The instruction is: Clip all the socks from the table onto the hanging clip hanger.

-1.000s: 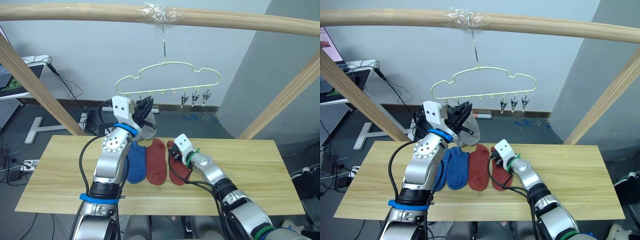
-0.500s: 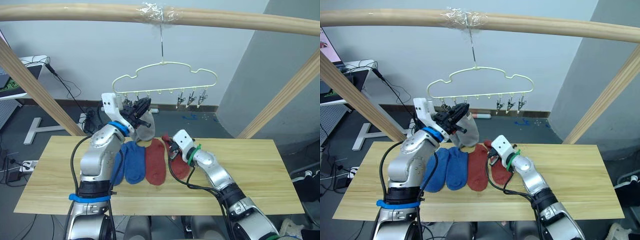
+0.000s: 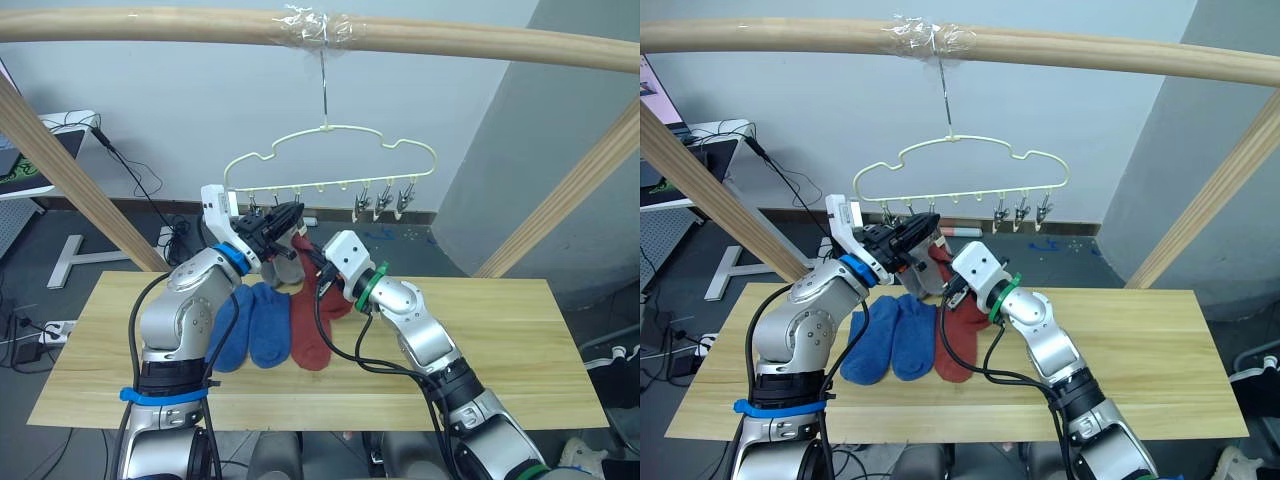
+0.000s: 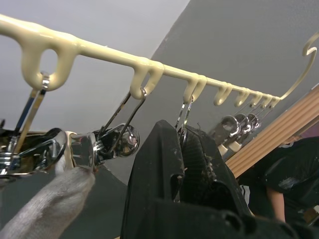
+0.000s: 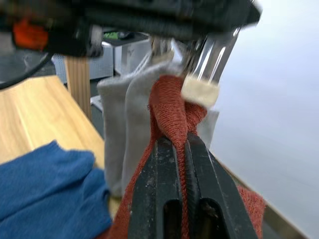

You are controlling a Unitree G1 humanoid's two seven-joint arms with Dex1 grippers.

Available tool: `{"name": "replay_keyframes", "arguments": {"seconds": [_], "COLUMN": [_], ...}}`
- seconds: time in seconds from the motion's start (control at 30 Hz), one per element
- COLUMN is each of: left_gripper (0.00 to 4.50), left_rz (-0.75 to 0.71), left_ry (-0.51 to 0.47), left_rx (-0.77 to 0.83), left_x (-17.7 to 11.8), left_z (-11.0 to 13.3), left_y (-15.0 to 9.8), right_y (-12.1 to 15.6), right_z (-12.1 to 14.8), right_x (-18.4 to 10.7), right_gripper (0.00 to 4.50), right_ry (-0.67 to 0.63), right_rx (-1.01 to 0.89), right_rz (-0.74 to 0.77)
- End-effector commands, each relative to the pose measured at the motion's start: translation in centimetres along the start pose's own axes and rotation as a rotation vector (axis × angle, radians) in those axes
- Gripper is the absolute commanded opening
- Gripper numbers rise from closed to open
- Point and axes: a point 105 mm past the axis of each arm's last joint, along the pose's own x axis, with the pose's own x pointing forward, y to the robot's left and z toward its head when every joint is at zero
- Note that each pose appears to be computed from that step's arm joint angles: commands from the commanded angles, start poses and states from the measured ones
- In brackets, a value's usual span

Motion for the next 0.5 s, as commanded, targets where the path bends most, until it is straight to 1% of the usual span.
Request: {"name": "replay_keyframes", "arguments": {"seconds": [0.03, 0.27, 0.4, 0.47, 0.5], "left_gripper": [0.05, 0.05, 0.05, 0.75, 0.96], "left_rz": [-0.036, -0.044, -0.032, -0.028, -0.032], "left_ry": [-0.023, -0.001, -0.003, -0.007, -0.009], "left_rx": [0.028, 0.040, 0.037, 0.027, 0.028], "left_x": [0.0, 0.0, -0.2, -0.3, -0.3], "left_z": [0.8, 0.1, 0.0, 0.0, 0.0], "left_y": [-0.8, -1.0, -0.7, -0.5, -0.5], "right_y": [-0.5, -0.6, -0.7, -0.8, -0.8], "right_z": [1.8, 2.7, 2.9, 2.9, 2.8], "right_x": [0.3, 0.6, 0.7, 0.8, 0.8], "right_gripper": [0.00, 0.00, 0.00, 0.00, 0.00], "right_ry": [-0.066, -0.095, -0.100, -0.098, -0.097], "right_rx": [-0.004, -0.002, -0.007, -0.011, -0.014], "right_rz": [-0.015, -0.016, -0.013, -0.014, -0.015]}}
